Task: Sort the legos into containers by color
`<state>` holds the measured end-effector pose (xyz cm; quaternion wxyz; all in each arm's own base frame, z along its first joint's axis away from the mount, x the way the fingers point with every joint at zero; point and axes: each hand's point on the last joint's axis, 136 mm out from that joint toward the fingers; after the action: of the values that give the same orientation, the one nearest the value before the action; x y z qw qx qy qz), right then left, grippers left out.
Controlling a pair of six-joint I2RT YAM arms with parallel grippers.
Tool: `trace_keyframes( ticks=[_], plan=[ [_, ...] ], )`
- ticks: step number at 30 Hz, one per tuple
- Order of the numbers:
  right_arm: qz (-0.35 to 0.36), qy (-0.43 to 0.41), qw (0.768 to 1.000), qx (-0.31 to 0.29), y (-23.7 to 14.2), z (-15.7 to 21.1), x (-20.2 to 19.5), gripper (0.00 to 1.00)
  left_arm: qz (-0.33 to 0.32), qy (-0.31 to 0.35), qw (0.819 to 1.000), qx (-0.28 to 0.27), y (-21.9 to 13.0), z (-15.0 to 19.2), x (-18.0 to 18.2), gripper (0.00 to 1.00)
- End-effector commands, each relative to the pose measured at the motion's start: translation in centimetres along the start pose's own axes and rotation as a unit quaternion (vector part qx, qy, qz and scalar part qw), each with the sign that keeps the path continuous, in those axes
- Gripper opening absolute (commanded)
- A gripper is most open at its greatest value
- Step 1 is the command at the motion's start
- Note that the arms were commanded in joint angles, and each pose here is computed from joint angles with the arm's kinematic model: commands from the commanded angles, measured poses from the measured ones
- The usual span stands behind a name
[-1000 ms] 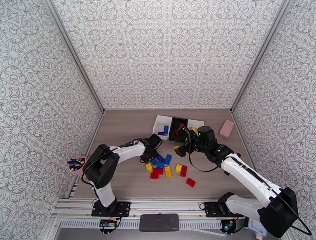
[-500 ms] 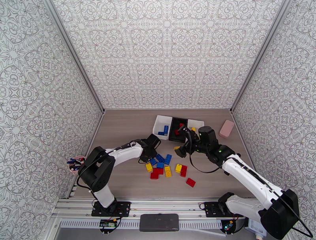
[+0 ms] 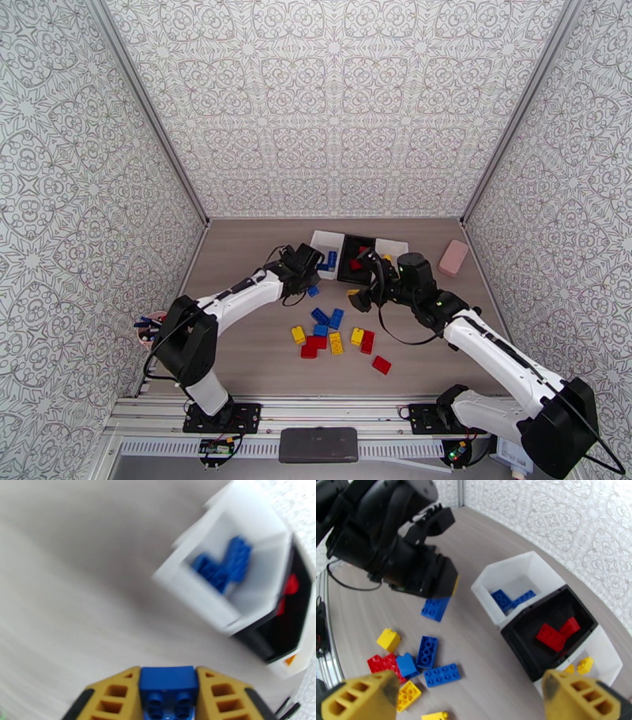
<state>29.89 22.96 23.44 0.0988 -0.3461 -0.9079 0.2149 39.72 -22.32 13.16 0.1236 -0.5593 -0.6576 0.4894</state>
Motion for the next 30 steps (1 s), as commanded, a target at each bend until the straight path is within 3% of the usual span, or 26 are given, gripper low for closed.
trace_keyframes(
  ticks=[1, 10, 22, 30],
  plan=[
    [0.024, 0.014, 0.999, -0.023, -0.5, -0.6, -0.5, 0.99, -0.003, 0.027, 0.999, -0.046, 1.1, -3.1, -1.5, 0.28],
    [0.032, 0.03, 0.999, -0.026, -0.5, -0.2, -0.7, 0.99, -0.02, 0.06, 0.994, -0.083, 4.9, -7.7, -5.1, 0.29],
    [0.092, 0.051, 0.993, -0.048, 0.1, -2.1, -3.3, 0.98, -0.038, 0.086, 0.993, -0.076, 10.7, -9.0, -7.1, 0.29],
    [0.1, 0.052, 0.992, -0.05, -0.1, -2.5, -3.5, 0.99, -0.015, 0.088, 0.993, -0.078, 8.8, -10.1, -8.8, 0.47]
  ],
)
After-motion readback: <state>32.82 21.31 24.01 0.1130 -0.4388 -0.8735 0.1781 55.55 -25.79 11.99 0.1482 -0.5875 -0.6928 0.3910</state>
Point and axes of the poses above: each hand's point on the last joint's axis, 136 mm out from that joint toward the fingers, its own y axis out along the fingers, its own x axis along the line the jaws close on, z = x × y, and after that the axes turned 2 degrees about y, right-handed
